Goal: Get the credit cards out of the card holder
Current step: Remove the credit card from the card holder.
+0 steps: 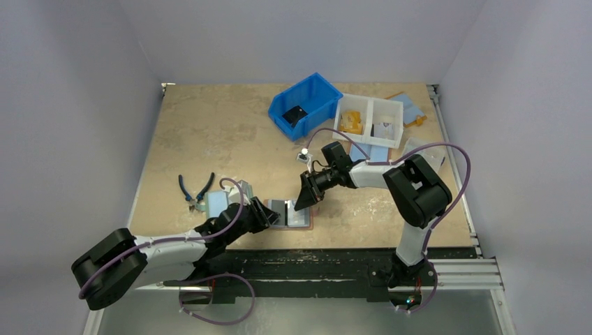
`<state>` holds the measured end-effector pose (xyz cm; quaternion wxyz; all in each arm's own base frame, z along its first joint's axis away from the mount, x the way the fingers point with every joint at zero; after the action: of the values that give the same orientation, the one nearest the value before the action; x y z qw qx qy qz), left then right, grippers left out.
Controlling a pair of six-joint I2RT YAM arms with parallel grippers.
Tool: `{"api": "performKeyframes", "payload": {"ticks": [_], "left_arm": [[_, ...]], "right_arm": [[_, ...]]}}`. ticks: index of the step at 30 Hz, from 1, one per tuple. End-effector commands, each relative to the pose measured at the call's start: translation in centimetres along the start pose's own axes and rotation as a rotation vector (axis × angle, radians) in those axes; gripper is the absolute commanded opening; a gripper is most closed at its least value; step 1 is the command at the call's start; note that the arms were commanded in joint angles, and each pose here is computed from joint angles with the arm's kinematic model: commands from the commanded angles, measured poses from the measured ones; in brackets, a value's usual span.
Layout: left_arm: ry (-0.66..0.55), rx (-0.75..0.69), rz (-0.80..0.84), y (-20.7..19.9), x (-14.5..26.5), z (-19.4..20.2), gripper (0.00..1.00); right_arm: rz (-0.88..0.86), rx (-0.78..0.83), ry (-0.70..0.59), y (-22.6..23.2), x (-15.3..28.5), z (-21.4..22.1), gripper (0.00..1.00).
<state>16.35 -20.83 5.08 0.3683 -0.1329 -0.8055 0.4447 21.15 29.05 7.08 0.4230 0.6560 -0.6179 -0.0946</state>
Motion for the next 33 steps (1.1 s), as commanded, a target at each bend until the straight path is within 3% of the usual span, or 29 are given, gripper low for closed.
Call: {"api": "performKeyframes", "payload": {"ticks": [1, 5, 9, 15, 20, 26, 33], "left_arm": [[-0.019, -0.022, 0.016, -1.1, -0.1, -0.9, 0.37], [-0.028, -0.015, 0.019, -0.9, 0.0, -1.2, 0.34], [-0.017, -0.010, 0.045, -1.2, 0.0, -1.1, 0.24], [0.012, -0.020, 0.067, -1.3, -0.3, -0.7, 0.00], [-0.007, -0.014, 0.115, -1.7, 0.4, -1.2, 0.00], [-0.089, 0.014, 0.312, -4.6, 2.8, -2.8, 0.00], [-0.065, 0.012, 0.409, -6.0, 3.5, -2.5, 0.00]], "right_arm": [[0.027, 0.011, 0.000, -0.5, 0.0, -0.3, 0.29], [0.030, 0.011, 0.003, -0.6, -0.1, -0.3, 0.29], [0.031, 0.010, 0.006, -0.6, -0.1, -0.2, 0.29], [0.028, 0.014, 0.004, -0.5, 0.0, -0.3, 0.29], [-0.014, 0.034, 0.005, 0.2, 0.1, -0.6, 0.29], [-0.147, 0.121, -0.003, 2.6, 0.8, -1.4, 0.32], [-0.233, 0.165, -0.032, 4.6, 1.5, -2.5, 0.36]]}}
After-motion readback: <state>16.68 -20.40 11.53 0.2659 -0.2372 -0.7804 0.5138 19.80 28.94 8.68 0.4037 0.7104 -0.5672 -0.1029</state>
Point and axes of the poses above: each gripper's point midway between its finger pads, its own x axis back along the fingers, its own y axis along the line the jaws close on, z = x × y, the point moved 3 cm from there along x, back along the fingers, and after that the axes turned 11 degrees about x, right-handed, at the moved point
